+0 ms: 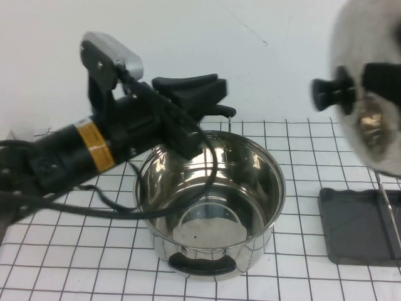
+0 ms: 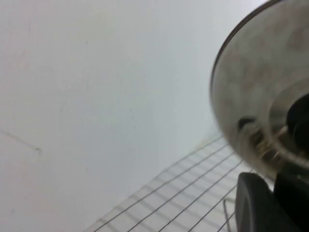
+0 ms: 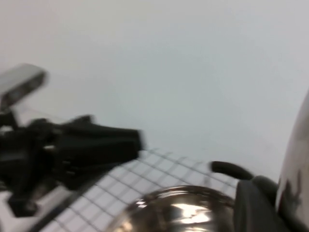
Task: Put pot lid on rack
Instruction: Place the pot lid on the pot rack
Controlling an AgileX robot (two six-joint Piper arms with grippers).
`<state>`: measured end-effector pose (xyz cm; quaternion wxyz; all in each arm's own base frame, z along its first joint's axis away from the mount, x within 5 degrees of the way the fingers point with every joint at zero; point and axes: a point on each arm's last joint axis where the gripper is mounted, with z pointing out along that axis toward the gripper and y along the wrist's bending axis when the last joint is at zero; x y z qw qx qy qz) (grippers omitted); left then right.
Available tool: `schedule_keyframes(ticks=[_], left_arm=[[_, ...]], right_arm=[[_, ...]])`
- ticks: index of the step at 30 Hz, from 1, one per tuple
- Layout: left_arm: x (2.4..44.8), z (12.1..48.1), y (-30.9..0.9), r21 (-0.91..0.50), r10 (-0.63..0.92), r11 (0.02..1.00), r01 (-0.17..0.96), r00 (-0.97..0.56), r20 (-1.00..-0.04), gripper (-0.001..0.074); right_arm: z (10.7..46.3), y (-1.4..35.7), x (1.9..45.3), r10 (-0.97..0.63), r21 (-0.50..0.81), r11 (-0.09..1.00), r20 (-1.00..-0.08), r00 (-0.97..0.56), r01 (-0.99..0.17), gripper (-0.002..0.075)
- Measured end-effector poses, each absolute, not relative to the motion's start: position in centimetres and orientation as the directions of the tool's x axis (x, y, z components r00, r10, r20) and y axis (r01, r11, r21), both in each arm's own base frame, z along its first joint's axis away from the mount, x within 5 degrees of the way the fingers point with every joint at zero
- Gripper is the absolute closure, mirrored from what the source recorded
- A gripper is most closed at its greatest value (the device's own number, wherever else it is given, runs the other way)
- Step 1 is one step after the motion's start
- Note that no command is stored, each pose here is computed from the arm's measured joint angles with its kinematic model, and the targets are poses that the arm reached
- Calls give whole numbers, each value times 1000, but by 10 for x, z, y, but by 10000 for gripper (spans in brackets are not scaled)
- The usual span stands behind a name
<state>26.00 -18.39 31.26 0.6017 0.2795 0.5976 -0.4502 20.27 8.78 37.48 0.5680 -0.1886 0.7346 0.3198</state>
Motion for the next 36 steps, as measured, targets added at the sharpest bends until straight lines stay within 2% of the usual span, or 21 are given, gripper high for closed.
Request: schedule_keyframes(ticks=[2, 7, 14, 29, 36], left_arm=[[255, 318, -174, -140, -110, 480, 866, -99, -989, 690], [242, 325, -161, -49, 71, 533, 844, -102, -992, 729], [232, 314, -159, -2, 238, 475, 880, -131, -963, 733], [233, 309, -157, 7, 291, 483, 875, -153, -945, 736], [233, 308, -156, 32, 317, 483, 875, -140, -938, 736]], right_arm=[[380, 81, 194, 62, 212, 767, -964, -259, -605, 617], [359, 74, 193, -4, 165, 827, -954, -298, -538, 617], [317, 70, 214, -24, 176, 879, -912, -410, -443, 617], [291, 68, 239, -42, 162, 911, -878, -476, -379, 608], [292, 67, 240, -42, 152, 917, -883, -468, -369, 477]])
